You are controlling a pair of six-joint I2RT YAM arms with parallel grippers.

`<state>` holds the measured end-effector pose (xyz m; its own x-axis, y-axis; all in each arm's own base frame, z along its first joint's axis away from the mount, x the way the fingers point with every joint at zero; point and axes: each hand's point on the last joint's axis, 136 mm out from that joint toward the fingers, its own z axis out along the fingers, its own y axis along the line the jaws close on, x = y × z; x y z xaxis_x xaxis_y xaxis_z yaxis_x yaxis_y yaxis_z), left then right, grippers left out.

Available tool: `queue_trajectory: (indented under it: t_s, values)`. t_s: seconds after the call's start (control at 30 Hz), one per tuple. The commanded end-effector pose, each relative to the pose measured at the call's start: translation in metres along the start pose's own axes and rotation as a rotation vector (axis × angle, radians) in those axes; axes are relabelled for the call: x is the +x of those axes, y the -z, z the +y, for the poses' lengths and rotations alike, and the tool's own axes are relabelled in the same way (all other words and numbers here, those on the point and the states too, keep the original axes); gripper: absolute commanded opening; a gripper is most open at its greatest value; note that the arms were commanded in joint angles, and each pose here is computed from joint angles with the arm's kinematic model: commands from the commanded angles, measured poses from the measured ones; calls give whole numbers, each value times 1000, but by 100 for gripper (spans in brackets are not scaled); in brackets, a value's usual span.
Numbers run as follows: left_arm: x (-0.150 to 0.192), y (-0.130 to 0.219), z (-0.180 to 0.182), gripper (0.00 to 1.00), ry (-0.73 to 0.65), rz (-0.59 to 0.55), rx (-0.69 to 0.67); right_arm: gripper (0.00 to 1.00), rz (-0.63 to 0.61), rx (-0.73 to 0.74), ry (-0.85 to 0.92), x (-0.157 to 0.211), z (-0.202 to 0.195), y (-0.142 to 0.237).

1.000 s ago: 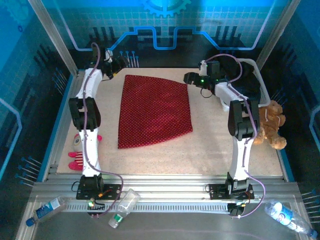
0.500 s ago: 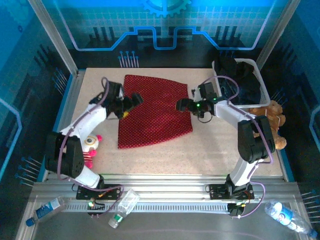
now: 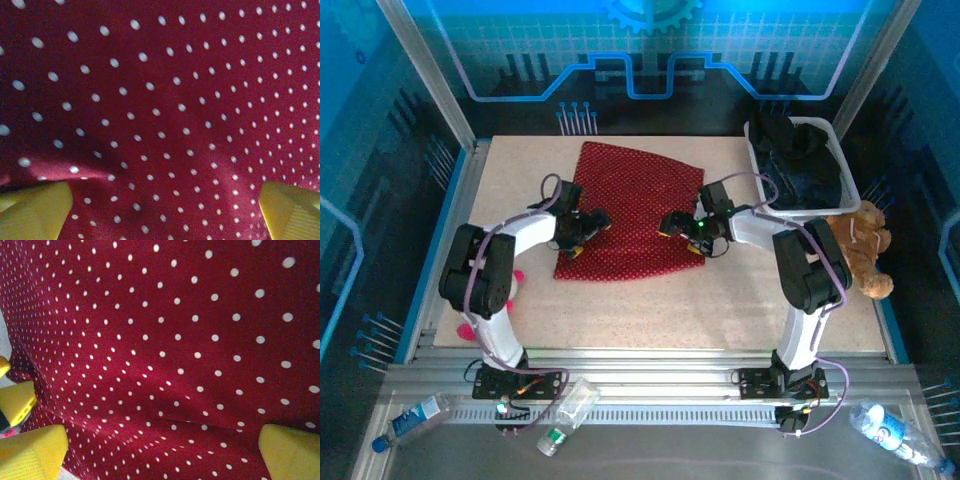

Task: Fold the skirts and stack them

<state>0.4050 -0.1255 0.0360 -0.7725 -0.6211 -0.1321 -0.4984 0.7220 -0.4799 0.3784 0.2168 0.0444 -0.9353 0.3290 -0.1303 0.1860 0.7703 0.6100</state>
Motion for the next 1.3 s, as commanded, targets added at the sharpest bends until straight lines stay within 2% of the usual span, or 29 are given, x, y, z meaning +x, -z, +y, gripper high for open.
queue_trajectory:
  t_s: [0.0, 0.13, 0.2, 0.3, 0.37, 0.47, 0.57, 0.63, 0.87, 0.93, 1.07, 1.27]
  values:
    - [-2, -2, 20, 99, -68, 0, -108, 100, -53, 79, -159, 2, -32, 8]
    - [-6, 44, 12, 99, -103, -81, -90, 100, -122, 48, -136, -3, -11, 34]
    - [-2, 65, 23, 99, -91, -114, -123, 100, -168, 93, -131, -5, -16, 49]
    - [11, 80, 47, 99, -39, -132, -170, 100, -213, 128, -153, -3, -28, 63]
    - [20, 81, 62, 98, 1, -131, -183, 100, -217, 110, -172, 1, -34, 67]
    - [29, 76, 84, 89, 111, -130, -195, 100, -185, 100, -193, 15, -43, 69]
    - [34, 65, 91, 78, 233, -113, -122, 99, -158, 105, -208, 29, -51, 70]
    - [33, 60, 89, 76, 271, -105, -83, 98, -157, 104, -229, 36, -56, 72]
    - [26, 43, 87, 69, 286, -118, -52, 96, -173, 92, -247, 46, -64, 75]
    - [21, 37, 80, 65, 271, -114, -32, 93, -165, 71, -247, 48, -62, 73]
    - [16, 30, 71, 49, 267, -92, -16, 90, -150, 42, -250, 47, -55, 70]
    - [31, 30, 88, 48, 305, -74, -55, 88, -133, 47, -304, 52, -60, 59]
